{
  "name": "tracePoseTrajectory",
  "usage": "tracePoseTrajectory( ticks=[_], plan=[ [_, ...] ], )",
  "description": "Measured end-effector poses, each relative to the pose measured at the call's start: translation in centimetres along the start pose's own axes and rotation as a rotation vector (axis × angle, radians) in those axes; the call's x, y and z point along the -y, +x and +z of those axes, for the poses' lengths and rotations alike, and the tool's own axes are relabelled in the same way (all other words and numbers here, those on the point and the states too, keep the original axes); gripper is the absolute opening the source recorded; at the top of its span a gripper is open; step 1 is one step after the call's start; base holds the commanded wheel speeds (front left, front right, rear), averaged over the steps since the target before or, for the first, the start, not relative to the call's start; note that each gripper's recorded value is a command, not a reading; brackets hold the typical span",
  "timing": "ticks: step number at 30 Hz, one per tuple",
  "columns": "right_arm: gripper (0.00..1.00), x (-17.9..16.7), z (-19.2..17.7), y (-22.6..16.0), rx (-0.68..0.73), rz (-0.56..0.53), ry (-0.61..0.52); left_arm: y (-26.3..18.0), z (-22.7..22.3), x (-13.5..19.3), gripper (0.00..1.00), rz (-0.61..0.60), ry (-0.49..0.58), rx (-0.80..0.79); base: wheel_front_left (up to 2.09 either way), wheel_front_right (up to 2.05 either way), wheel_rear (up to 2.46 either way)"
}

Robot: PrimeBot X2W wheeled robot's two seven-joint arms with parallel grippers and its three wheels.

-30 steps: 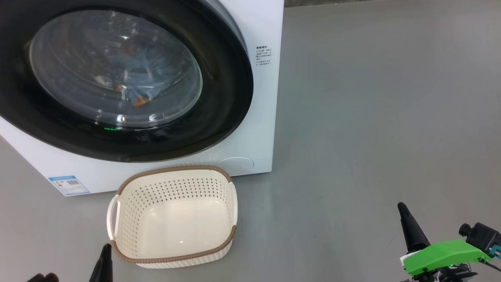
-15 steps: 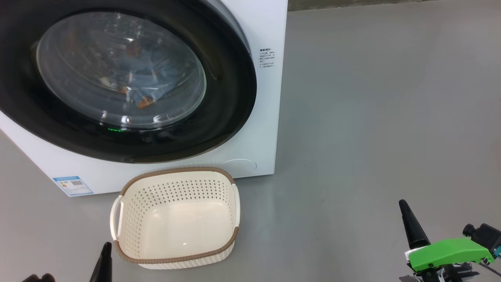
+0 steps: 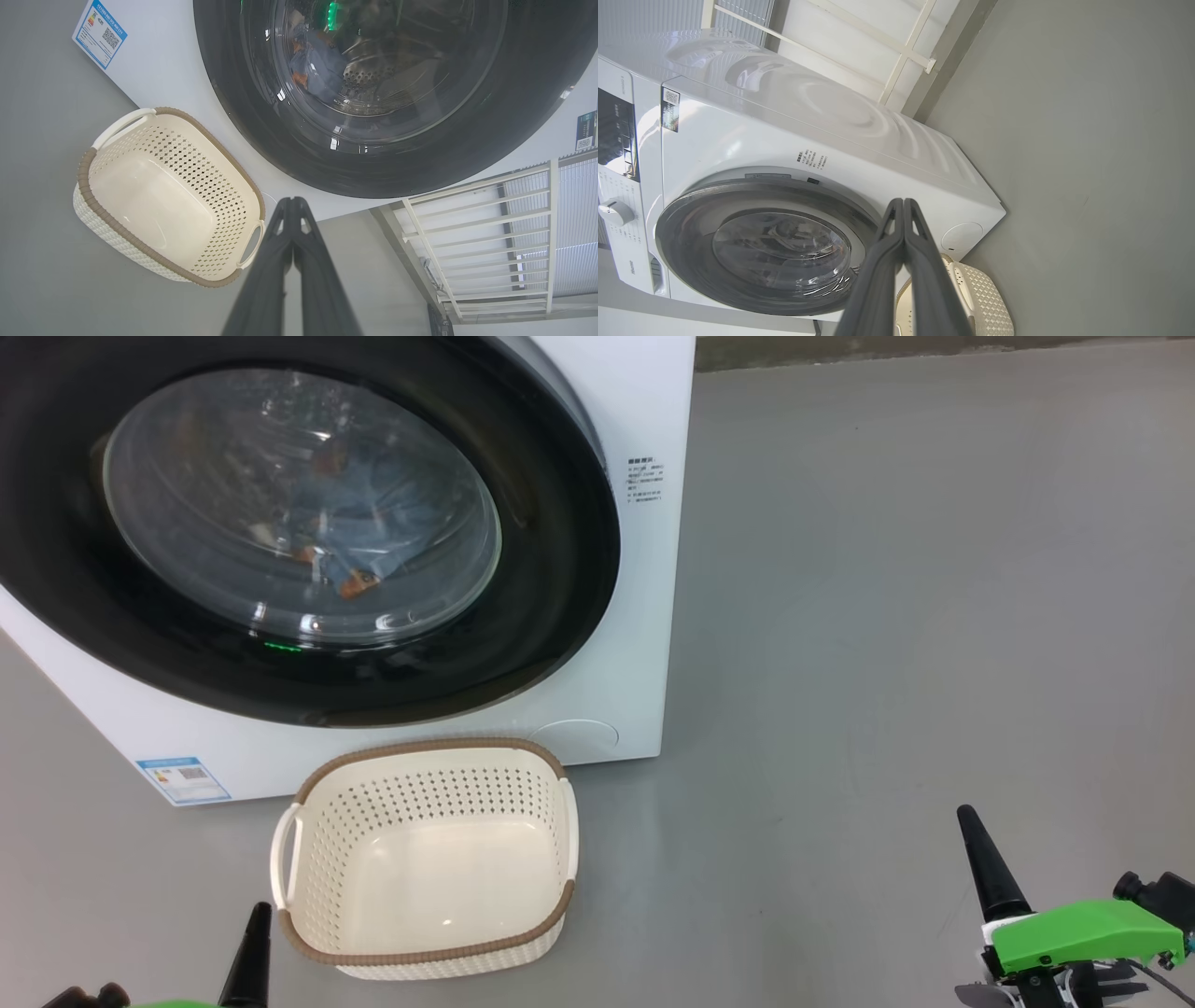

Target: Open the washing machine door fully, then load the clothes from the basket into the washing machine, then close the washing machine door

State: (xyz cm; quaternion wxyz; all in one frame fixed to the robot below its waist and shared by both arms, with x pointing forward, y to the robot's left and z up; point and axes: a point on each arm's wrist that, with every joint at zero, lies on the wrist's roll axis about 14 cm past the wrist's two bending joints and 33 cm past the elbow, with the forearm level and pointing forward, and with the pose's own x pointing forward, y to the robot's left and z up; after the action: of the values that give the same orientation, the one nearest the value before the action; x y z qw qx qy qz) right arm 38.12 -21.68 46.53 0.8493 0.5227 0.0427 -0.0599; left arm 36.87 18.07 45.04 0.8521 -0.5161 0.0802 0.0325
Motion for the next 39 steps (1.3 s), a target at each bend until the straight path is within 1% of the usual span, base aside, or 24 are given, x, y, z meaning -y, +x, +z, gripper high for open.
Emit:
tracePoseTrajectory(
  ticks=[2, 9, 13, 39],
  plan=[
    [0.0, -0.1, 0.1, 0.0, 0.003, 0.003, 0.038, 0.0, 0.1, 0.0, 0.0, 0.0, -0.031, 0.001, 0.0, 0.0, 0.0],
    [0.0, -0.5, -0.1, 0.0, -0.003, 0.013, 0.11, 0.2, 0.5, 0.6, 0.0, -0.014, -0.103, 0.01, 0.0, 0.0, 0.0],
    [0.0, -0.4, -0.1, -0.2, -0.006, 0.009, 0.139, 0.2, 0.7, 0.7, 0.0, -0.019, -0.141, 0.01, 0.0, 0.0, 0.0],
    [0.0, -2.5, 0.3, -0.1, -0.009, 0.077, 0.398, 0.2, 1.6, 2.0, 0.0, -0.068, -0.412, 0.02, 0.0, 0.0, 0.0]
  ],
)
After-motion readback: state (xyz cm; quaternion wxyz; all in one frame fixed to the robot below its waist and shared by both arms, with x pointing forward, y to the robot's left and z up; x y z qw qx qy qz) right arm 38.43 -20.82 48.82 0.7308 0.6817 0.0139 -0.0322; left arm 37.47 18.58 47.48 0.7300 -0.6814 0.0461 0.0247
